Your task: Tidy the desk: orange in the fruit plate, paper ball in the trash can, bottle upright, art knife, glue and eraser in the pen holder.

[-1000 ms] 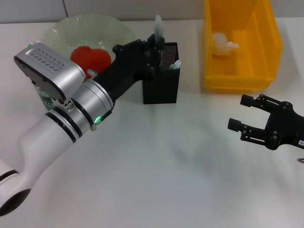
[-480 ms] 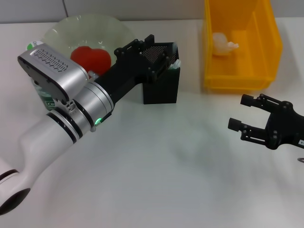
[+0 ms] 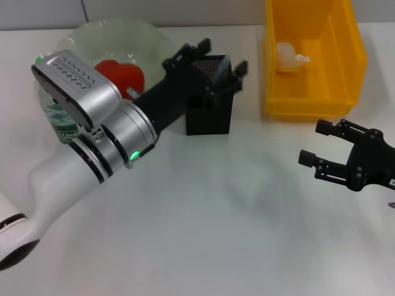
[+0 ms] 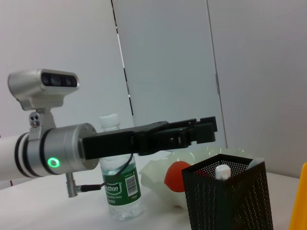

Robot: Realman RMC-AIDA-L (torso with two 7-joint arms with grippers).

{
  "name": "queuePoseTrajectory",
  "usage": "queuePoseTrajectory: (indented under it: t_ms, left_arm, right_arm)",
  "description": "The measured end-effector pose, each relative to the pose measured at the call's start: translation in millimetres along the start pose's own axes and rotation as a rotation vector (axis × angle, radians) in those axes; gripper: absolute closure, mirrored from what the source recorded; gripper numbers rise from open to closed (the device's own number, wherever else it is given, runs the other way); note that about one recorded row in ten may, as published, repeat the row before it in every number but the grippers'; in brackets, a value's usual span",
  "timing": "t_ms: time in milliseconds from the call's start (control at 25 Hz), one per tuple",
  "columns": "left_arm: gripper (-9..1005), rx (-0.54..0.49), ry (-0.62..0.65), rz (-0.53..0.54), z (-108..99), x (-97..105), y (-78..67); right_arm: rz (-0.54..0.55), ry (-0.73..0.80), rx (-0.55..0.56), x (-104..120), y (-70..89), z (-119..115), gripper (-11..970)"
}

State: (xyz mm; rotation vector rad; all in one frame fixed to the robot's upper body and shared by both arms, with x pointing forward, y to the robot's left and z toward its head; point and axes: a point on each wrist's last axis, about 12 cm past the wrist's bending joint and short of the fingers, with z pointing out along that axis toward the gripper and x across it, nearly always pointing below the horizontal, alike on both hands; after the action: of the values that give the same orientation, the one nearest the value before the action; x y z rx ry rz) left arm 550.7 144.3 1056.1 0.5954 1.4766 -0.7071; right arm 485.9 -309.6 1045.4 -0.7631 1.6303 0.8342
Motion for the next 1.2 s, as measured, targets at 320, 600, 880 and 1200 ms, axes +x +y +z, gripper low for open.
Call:
queuePoseTrajectory:
  t_ms: [320,600,880,1200]
  left_arm:
    - [170,0.289,0.076,0.043,-13,2,-10.9]
    - [170,0.436,0.130,0.054,-35,0,-0.3]
    - [171,0.523,0.254,0.050,-50,1,12.7]
    - [172,0.561,0.246,0.049,-68,-7,23.1]
  right_arm:
    - [-0.024,-0.001,0.027,-2,-4.1,-9,167]
    - [-0.083,0.008,0.005,-7,-6.0,-15,168]
    - [-0.175,0.030,-0.116,-13,-1.2,-15,168]
    - [-0.268,0.120,-0.264,-21,-2.8,-4,167]
